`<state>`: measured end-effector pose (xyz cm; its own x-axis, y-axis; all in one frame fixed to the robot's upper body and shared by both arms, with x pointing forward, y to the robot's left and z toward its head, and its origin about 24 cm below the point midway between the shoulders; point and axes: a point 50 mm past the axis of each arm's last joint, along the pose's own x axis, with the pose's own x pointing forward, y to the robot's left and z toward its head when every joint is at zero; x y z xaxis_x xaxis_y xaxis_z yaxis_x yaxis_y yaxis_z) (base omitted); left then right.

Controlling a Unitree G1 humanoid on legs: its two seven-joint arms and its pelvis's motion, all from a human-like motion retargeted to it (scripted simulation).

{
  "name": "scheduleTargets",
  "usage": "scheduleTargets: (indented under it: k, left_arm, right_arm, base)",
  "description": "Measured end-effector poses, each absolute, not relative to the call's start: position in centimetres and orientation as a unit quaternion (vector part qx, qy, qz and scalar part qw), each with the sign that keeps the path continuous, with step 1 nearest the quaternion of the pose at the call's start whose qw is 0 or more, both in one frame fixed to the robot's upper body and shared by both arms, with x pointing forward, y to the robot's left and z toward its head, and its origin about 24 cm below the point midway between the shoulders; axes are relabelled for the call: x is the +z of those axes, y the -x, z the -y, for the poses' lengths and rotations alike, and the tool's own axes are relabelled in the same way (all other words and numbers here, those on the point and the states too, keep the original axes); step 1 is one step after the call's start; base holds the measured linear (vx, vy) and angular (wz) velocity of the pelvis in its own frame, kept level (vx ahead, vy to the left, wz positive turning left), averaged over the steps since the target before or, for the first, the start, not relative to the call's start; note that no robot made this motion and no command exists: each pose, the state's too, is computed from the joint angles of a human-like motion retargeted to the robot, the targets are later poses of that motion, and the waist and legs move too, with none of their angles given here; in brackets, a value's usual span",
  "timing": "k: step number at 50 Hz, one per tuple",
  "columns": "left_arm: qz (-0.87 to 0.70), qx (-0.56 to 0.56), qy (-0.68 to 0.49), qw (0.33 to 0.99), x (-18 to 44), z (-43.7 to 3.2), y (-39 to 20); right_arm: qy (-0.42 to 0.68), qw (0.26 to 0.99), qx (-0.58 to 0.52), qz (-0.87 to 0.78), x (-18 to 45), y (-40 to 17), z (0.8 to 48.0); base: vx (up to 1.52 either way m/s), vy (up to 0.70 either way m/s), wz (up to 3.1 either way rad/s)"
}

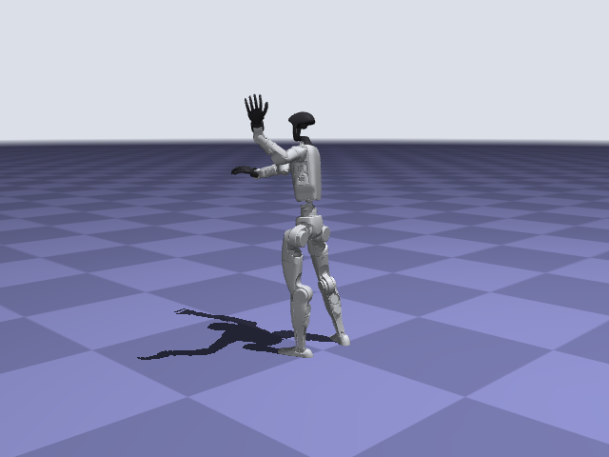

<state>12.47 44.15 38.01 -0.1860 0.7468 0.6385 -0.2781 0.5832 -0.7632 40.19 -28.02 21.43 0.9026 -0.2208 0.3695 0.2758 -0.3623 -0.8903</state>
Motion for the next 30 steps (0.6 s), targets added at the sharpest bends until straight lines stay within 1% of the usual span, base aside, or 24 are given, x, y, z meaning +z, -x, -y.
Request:
scheduleTargets:
  k: [3, 7, 10, 11, 13, 15, 17, 19, 21, 24, 27, 30]
  left_arm:
    - [0.708, 0.306, 0.141, 0.62, 43.5, -38.6, -13.8]
    - [0.726, 0.2, 0.005, 0.658, 48.4, -29.1, -18.0]
    - [0.716, 0.129, -0.083, 0.681, 49.9, -22.2, -21.2]
    - [0.708, 0.102, -0.096, 0.693, 50.0, -20.0, -22.3]
    - [0.673, 0.038, -0.079, 0.734, 49.2, -15.8, -25.2]
    - [0.607, -0.019, -0.027, 0.794, 47.2, -12.0, -28.8]
    - [0.504, -0.049, 0.017, 0.862, 43.5, -8.8, -33.1]
    - [0.378, -0.052, 0.025, 0.924, 38.1, -6.4, -37.2]
    - [0.261, -0.036, 0.027, 0.964, 32.1, -5.3, -39.9]
    - [0.143, -0.003, 0.083, 0.986, 24.7, -5.0, -41.1]
    - [0.108, 0.027, 0.182, 0.977, 20.7, -6.0, -40.6]
    - [0.094, 0.033, 0.235, 0.967, 18.0, -7.5, -39.9]
  right_arm:
    - [0.796, 0.573, -0.189, 0.048, 21.5, -41.3, 24.7]
    - [0.8, 0.579, -0.145, 0.061, 20.6, -41.8, 22.5]
    - [0.802, 0.581, -0.116, 0.075, 20.2, -42.1, 20.6]
    - [0.804, 0.579, -0.109, 0.083, 20.2, -42.2, 20.0]
    - [0.809, 0.57, -0.101, 0.104, 20.7, -42.5, 18.4]
    - [0.811, 0.562, -0.099, 0.129, 21.5, -42.6, 16.9]
    - [0.807, 0.562, -0.097, 0.151, 22.4, -42.8, 15.1]
    - [0.799, 0.57, -0.095, 0.167, 23.3, -42.9, 13.2]
    - [0.779, 0.589, -0.096, 0.19, 24.3, -42.9, 11.3]
    - [0.759, 0.602, -0.096, 0.227, 25.9, -42.6, 9.0]
    - [0.755, 0.593, -0.112, 0.257, 27.1, -42.3, 8.4]
    - [0.753, 0.594, -0.125, 0.253, 27.5, -42.4, 9.1]
  base:
    - [-0.04, -0.02, -0.44]
    - [-0.04, -0.03, -0.53]
    - [-0.04, -0.05, -0.57]
    - [-0.05, -0.03, -0.54]
    - [-0.06, 0.01, -0.47]
    - [-0.07, 0.03, -0.4]
    - [-0.07, 0.04, -0.33]
    - [-0.06, 0.05, -0.27]
    - [-0.05, 0.06, -0.24]
    - [-0.04, 0.06, -0.28]
    - [-0.02, 0.05, -0.33]
    - [0.01, 0.03, -0.34]
